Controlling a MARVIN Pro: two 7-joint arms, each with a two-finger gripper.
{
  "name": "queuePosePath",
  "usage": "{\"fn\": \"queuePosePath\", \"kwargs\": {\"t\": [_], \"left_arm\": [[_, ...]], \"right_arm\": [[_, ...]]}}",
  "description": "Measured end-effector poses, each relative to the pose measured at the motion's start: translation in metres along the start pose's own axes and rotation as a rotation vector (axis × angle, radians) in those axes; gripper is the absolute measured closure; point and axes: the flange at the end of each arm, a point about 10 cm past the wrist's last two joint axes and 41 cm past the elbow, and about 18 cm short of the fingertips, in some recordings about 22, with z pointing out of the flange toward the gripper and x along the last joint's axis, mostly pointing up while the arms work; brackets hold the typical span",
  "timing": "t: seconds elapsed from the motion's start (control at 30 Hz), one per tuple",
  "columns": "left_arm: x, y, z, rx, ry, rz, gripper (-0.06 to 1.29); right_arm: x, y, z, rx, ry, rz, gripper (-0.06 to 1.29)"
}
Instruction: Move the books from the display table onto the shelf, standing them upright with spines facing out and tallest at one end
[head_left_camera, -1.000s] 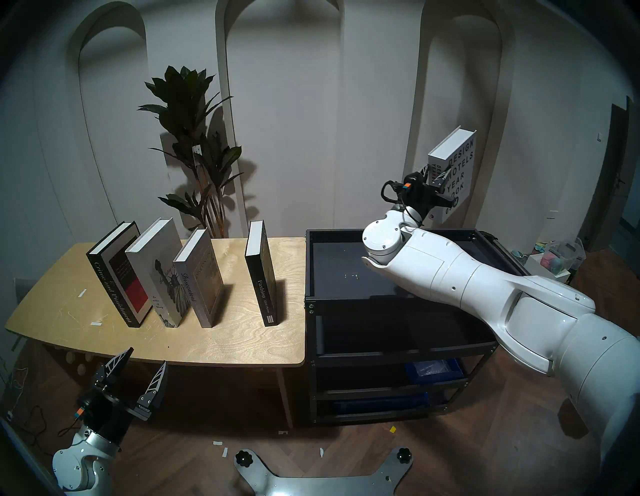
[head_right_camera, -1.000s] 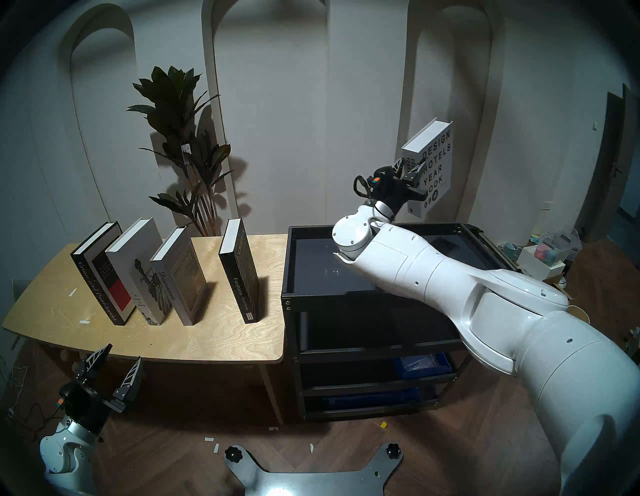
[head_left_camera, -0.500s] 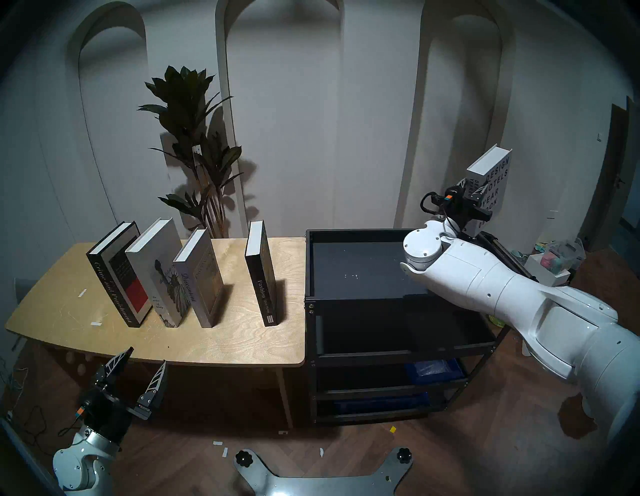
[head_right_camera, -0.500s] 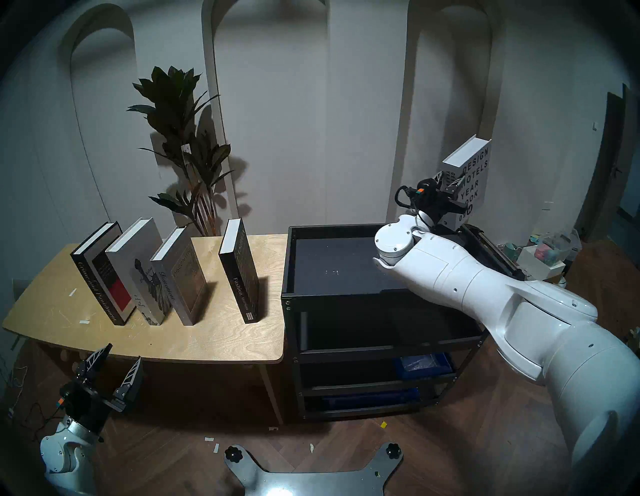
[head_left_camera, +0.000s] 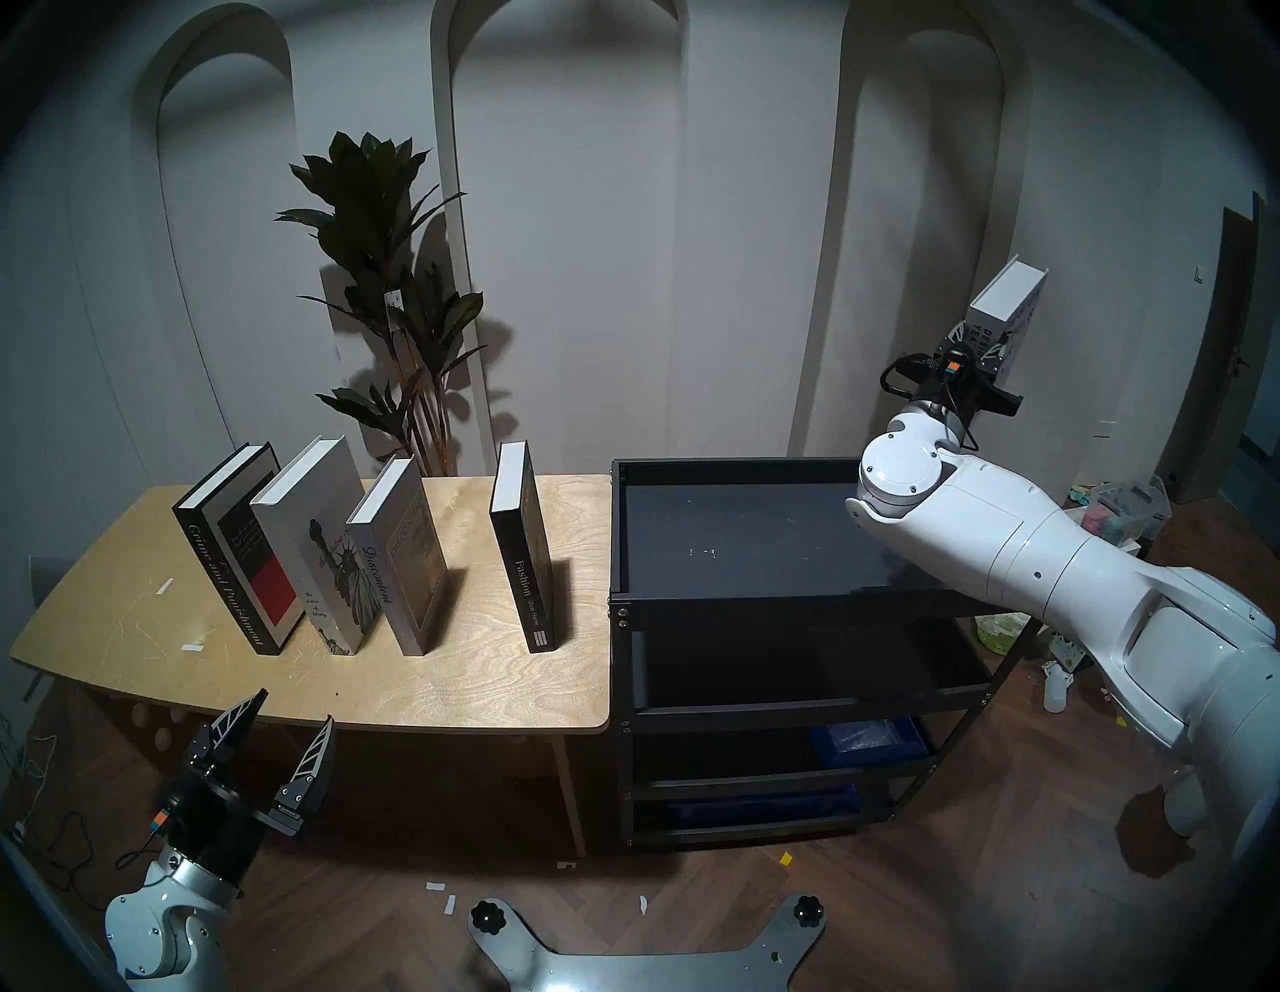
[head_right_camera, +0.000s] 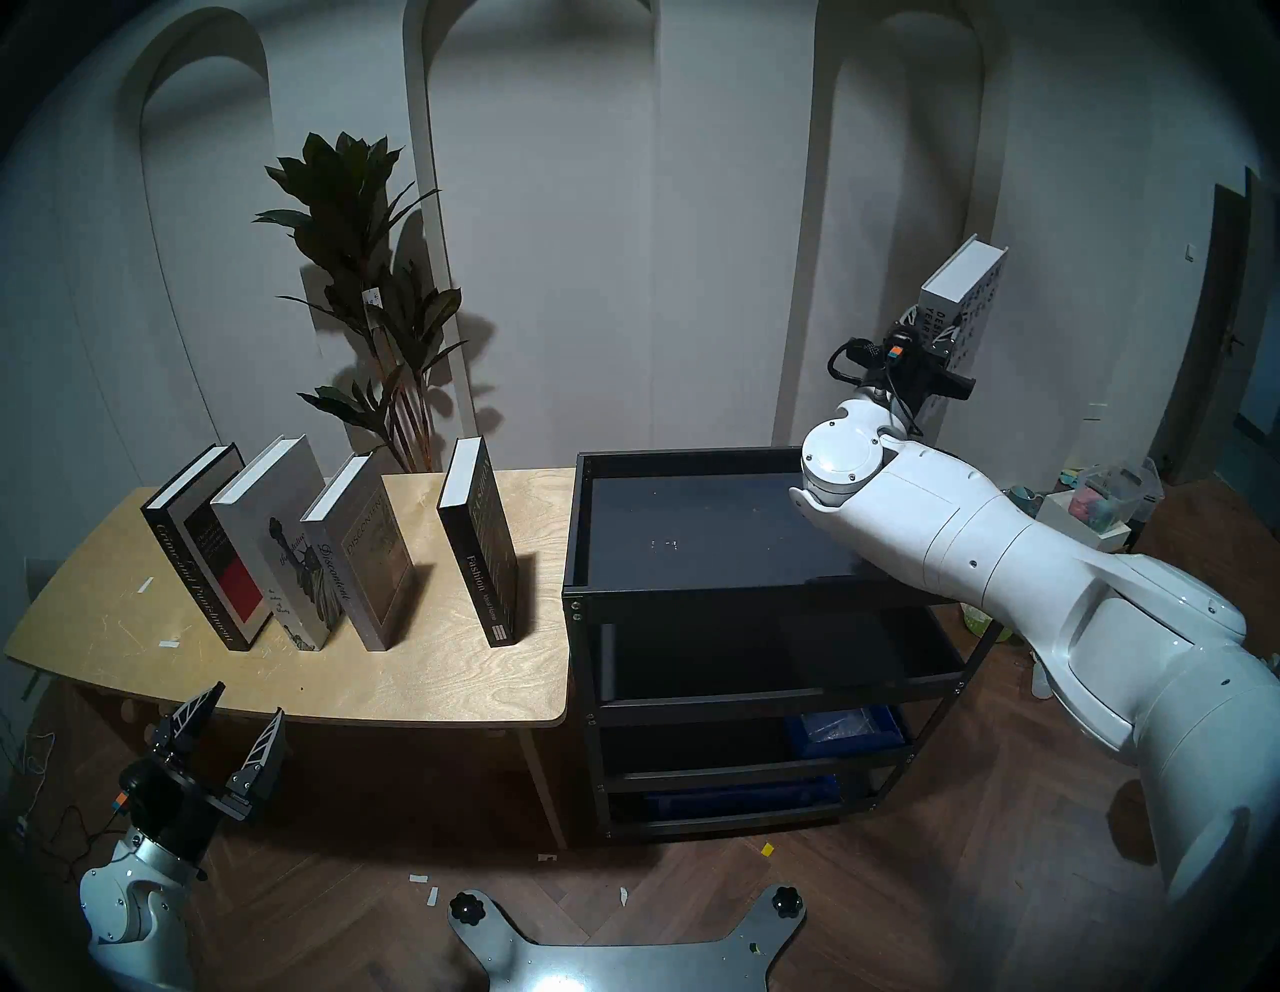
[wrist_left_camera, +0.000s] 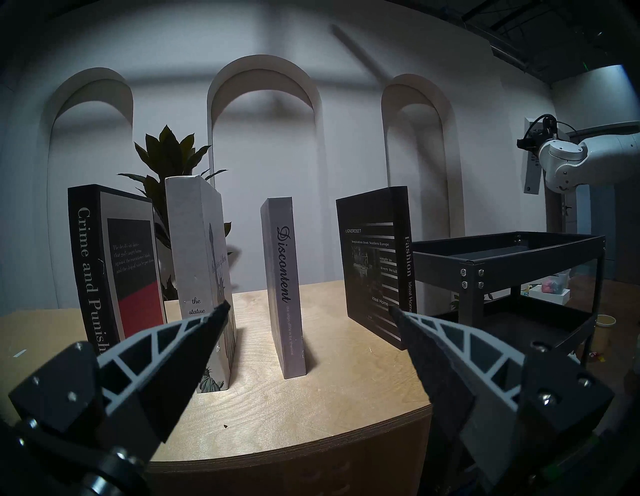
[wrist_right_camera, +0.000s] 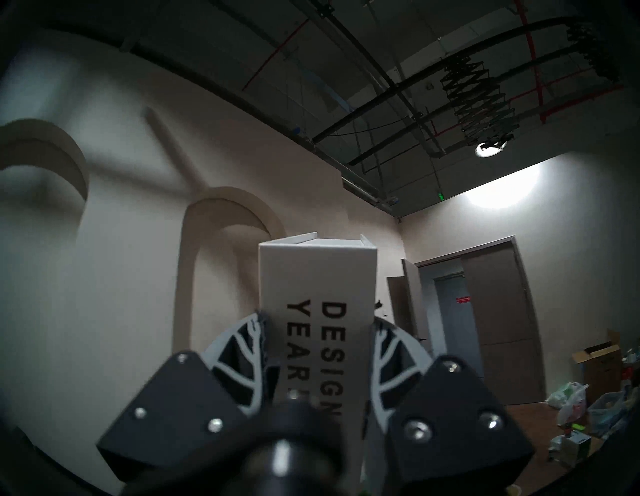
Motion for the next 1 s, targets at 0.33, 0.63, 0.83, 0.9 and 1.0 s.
{"fn": "queuePosePath", "kwargs": {"t": [0.33, 0.63, 0.83, 0.9, 1.0], "left_arm": [[0.002, 0.0, 0.001, -0.007, 0.005, 0.004, -0.02], [0.002, 0.0, 0.001, -0.009, 0.006, 0.005, -0.02], [0.003, 0.001, 0.001, -0.011, 0.006, 0.005, -0.02], [0.003, 0.001, 0.001, -0.011, 0.006, 0.006, -0.02], [0.003, 0.001, 0.001, -0.012, 0.006, 0.006, -0.02]], "right_arm": [[0.02, -0.022, -0.019, 0.227, -0.059, 0.117, 0.85], [0.019, 0.001, -0.004, 0.315, -0.087, 0.095, 0.85], [0.015, 0.022, 0.008, 0.369, -0.106, 0.043, 0.85], [0.013, 0.028, 0.011, 0.379, -0.111, 0.028, 0.85], [0.012, 0.039, 0.016, 0.398, -0.119, 0.003, 0.85]]}}
